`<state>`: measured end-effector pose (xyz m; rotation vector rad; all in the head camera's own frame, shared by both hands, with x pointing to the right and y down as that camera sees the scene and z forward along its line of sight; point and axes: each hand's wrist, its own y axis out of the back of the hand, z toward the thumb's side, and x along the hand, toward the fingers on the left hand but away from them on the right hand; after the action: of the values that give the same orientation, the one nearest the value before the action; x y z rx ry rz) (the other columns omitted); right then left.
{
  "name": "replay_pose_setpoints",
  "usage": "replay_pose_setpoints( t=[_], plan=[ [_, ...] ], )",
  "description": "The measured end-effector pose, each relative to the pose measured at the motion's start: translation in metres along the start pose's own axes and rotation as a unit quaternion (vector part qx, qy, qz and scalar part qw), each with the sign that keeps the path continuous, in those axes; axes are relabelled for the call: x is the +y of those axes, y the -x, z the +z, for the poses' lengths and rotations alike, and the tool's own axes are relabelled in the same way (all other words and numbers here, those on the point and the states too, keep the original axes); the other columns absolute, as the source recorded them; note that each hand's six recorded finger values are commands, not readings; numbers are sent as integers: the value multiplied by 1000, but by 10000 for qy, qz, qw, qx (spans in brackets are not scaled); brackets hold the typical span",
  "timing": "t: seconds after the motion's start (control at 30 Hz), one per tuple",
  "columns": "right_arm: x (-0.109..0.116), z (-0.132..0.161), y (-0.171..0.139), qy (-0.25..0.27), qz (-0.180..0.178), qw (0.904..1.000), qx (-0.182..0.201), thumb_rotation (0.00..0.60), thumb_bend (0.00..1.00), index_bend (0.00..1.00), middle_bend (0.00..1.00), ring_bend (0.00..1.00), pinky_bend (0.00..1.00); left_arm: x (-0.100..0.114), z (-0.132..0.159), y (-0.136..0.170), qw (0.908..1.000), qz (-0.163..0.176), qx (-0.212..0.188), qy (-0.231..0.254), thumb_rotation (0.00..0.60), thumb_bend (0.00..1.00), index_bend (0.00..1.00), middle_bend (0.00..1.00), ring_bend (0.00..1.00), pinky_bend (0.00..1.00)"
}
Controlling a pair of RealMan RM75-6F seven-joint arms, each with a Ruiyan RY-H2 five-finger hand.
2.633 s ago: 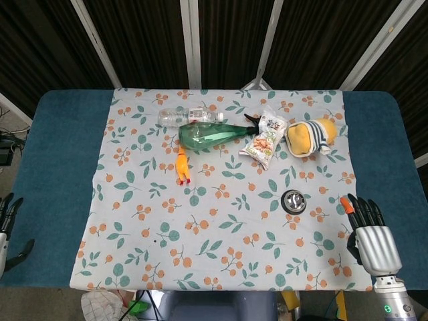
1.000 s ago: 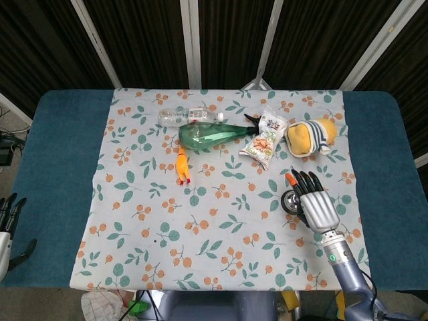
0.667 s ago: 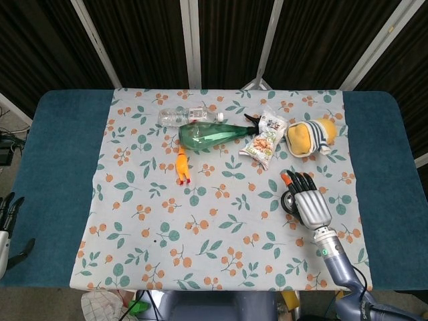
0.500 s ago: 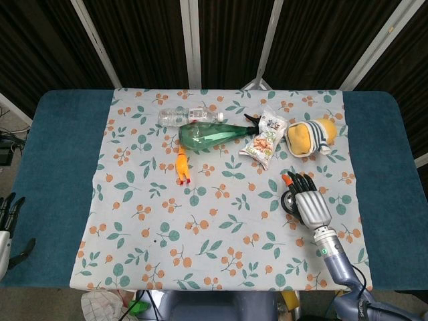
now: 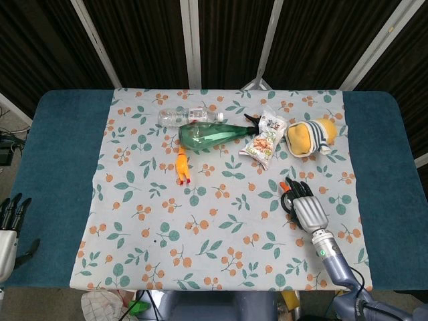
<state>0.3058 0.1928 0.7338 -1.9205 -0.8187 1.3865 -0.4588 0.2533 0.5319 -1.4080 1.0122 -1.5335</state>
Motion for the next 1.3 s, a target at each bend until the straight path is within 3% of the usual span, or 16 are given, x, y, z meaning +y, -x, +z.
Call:
replay_pose_setpoints(
  t=[0.2, 0.37, 0.6, 0.73, 0.87, 1.07, 1.3],
  plan=[
    [-8, -1, 0, -54, 245, 9997, 5, 600, 1000, 17, 0, 0, 0, 0, 0, 0, 10000, -1, 2, 4, 600, 404, 47, 0, 29, 165],
    [4, 7, 0, 15, 98, 9999, 111, 600, 1000, 17, 0, 0, 0, 1, 0, 0, 10000, 7, -1, 25, 600, 404, 48, 0, 29, 165],
    [58, 22, -13, 251, -732, 9962, 388, 600, 1000, 17, 0, 0, 0, 3, -3, 1, 10000, 38, 16, 68, 600, 404, 47, 0, 29, 165],
    [100, 29, -36, 364, -1323, 9890, 556, 600, 1000, 17, 0, 0, 0, 3, -2, 1, 10000, 34, -9, 79, 600, 405, 48, 0, 29, 165],
    [125, 26, -68, 245, -1623, 9847, 582, 600, 1000, 17, 0, 0, 0, 4, -1, 2, 9999, 29, -39, 94, 600, 404, 48, 0, 29, 165],
    [123, 7, -121, -40, -1479, 9887, 243, 600, 1000, 17, 0, 0, 0, 7, -3, 4, 9998, 79, -21, 169, 600, 404, 47, 0, 29, 165],
    [122, -9, -158, -427, -1564, 9866, -189, 600, 1000, 17, 0, 0, 0, 12, -7, 8, 9996, 131, -27, 248, 600, 404, 47, 0, 29, 165]
  ],
)
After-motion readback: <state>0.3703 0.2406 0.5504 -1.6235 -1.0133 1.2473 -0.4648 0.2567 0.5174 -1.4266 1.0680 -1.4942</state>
